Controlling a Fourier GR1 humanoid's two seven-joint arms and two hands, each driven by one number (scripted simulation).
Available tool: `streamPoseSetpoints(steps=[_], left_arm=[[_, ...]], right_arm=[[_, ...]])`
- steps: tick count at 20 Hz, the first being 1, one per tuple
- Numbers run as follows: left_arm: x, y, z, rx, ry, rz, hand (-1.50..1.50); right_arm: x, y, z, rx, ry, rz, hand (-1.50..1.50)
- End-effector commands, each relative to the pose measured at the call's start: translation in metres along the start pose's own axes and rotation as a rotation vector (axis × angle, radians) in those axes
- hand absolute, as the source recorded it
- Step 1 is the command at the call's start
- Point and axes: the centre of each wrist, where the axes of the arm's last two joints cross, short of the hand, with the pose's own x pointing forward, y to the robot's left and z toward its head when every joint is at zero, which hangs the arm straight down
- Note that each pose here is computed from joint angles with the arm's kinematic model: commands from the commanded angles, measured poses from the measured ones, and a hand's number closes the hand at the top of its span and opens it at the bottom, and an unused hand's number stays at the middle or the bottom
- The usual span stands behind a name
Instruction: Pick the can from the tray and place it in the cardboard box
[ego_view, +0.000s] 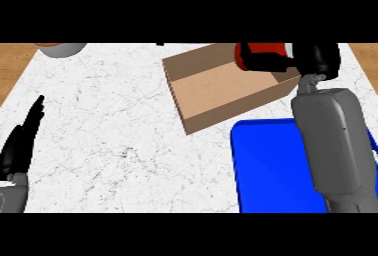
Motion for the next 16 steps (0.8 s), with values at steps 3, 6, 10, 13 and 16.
streamPoseSetpoints(steps=[3,6,10,13,16], left_arm=[[0.0,0.008,-0.005,-0.002,0.001,0.009,0.0],[0.006,-0.001,0.001,-0.009,-0.01,0.006,0.0],[0.008,-0.009,-0.01,-0.01,-0.04,-0.002,0.0],[0.021,-0.001,-0.006,-0.012,-0.02,0.01,0.0],[0.026,-0.006,-0.017,-0.027,-0.052,0.014,0.0]], right_arm=[[0.024,0.022,-0.042,0.048,0.049,-0.097,1.5],[0.03,0.055,-0.047,0.07,0.07,-0.094,1.5],[0.01,0.053,-0.069,0.059,0.097,-0.08,1.5],[0.018,0.067,-0.071,0.08,0.127,-0.046,1.5],[0.003,0.084,-0.065,0.026,0.212,-0.029,1.5]])
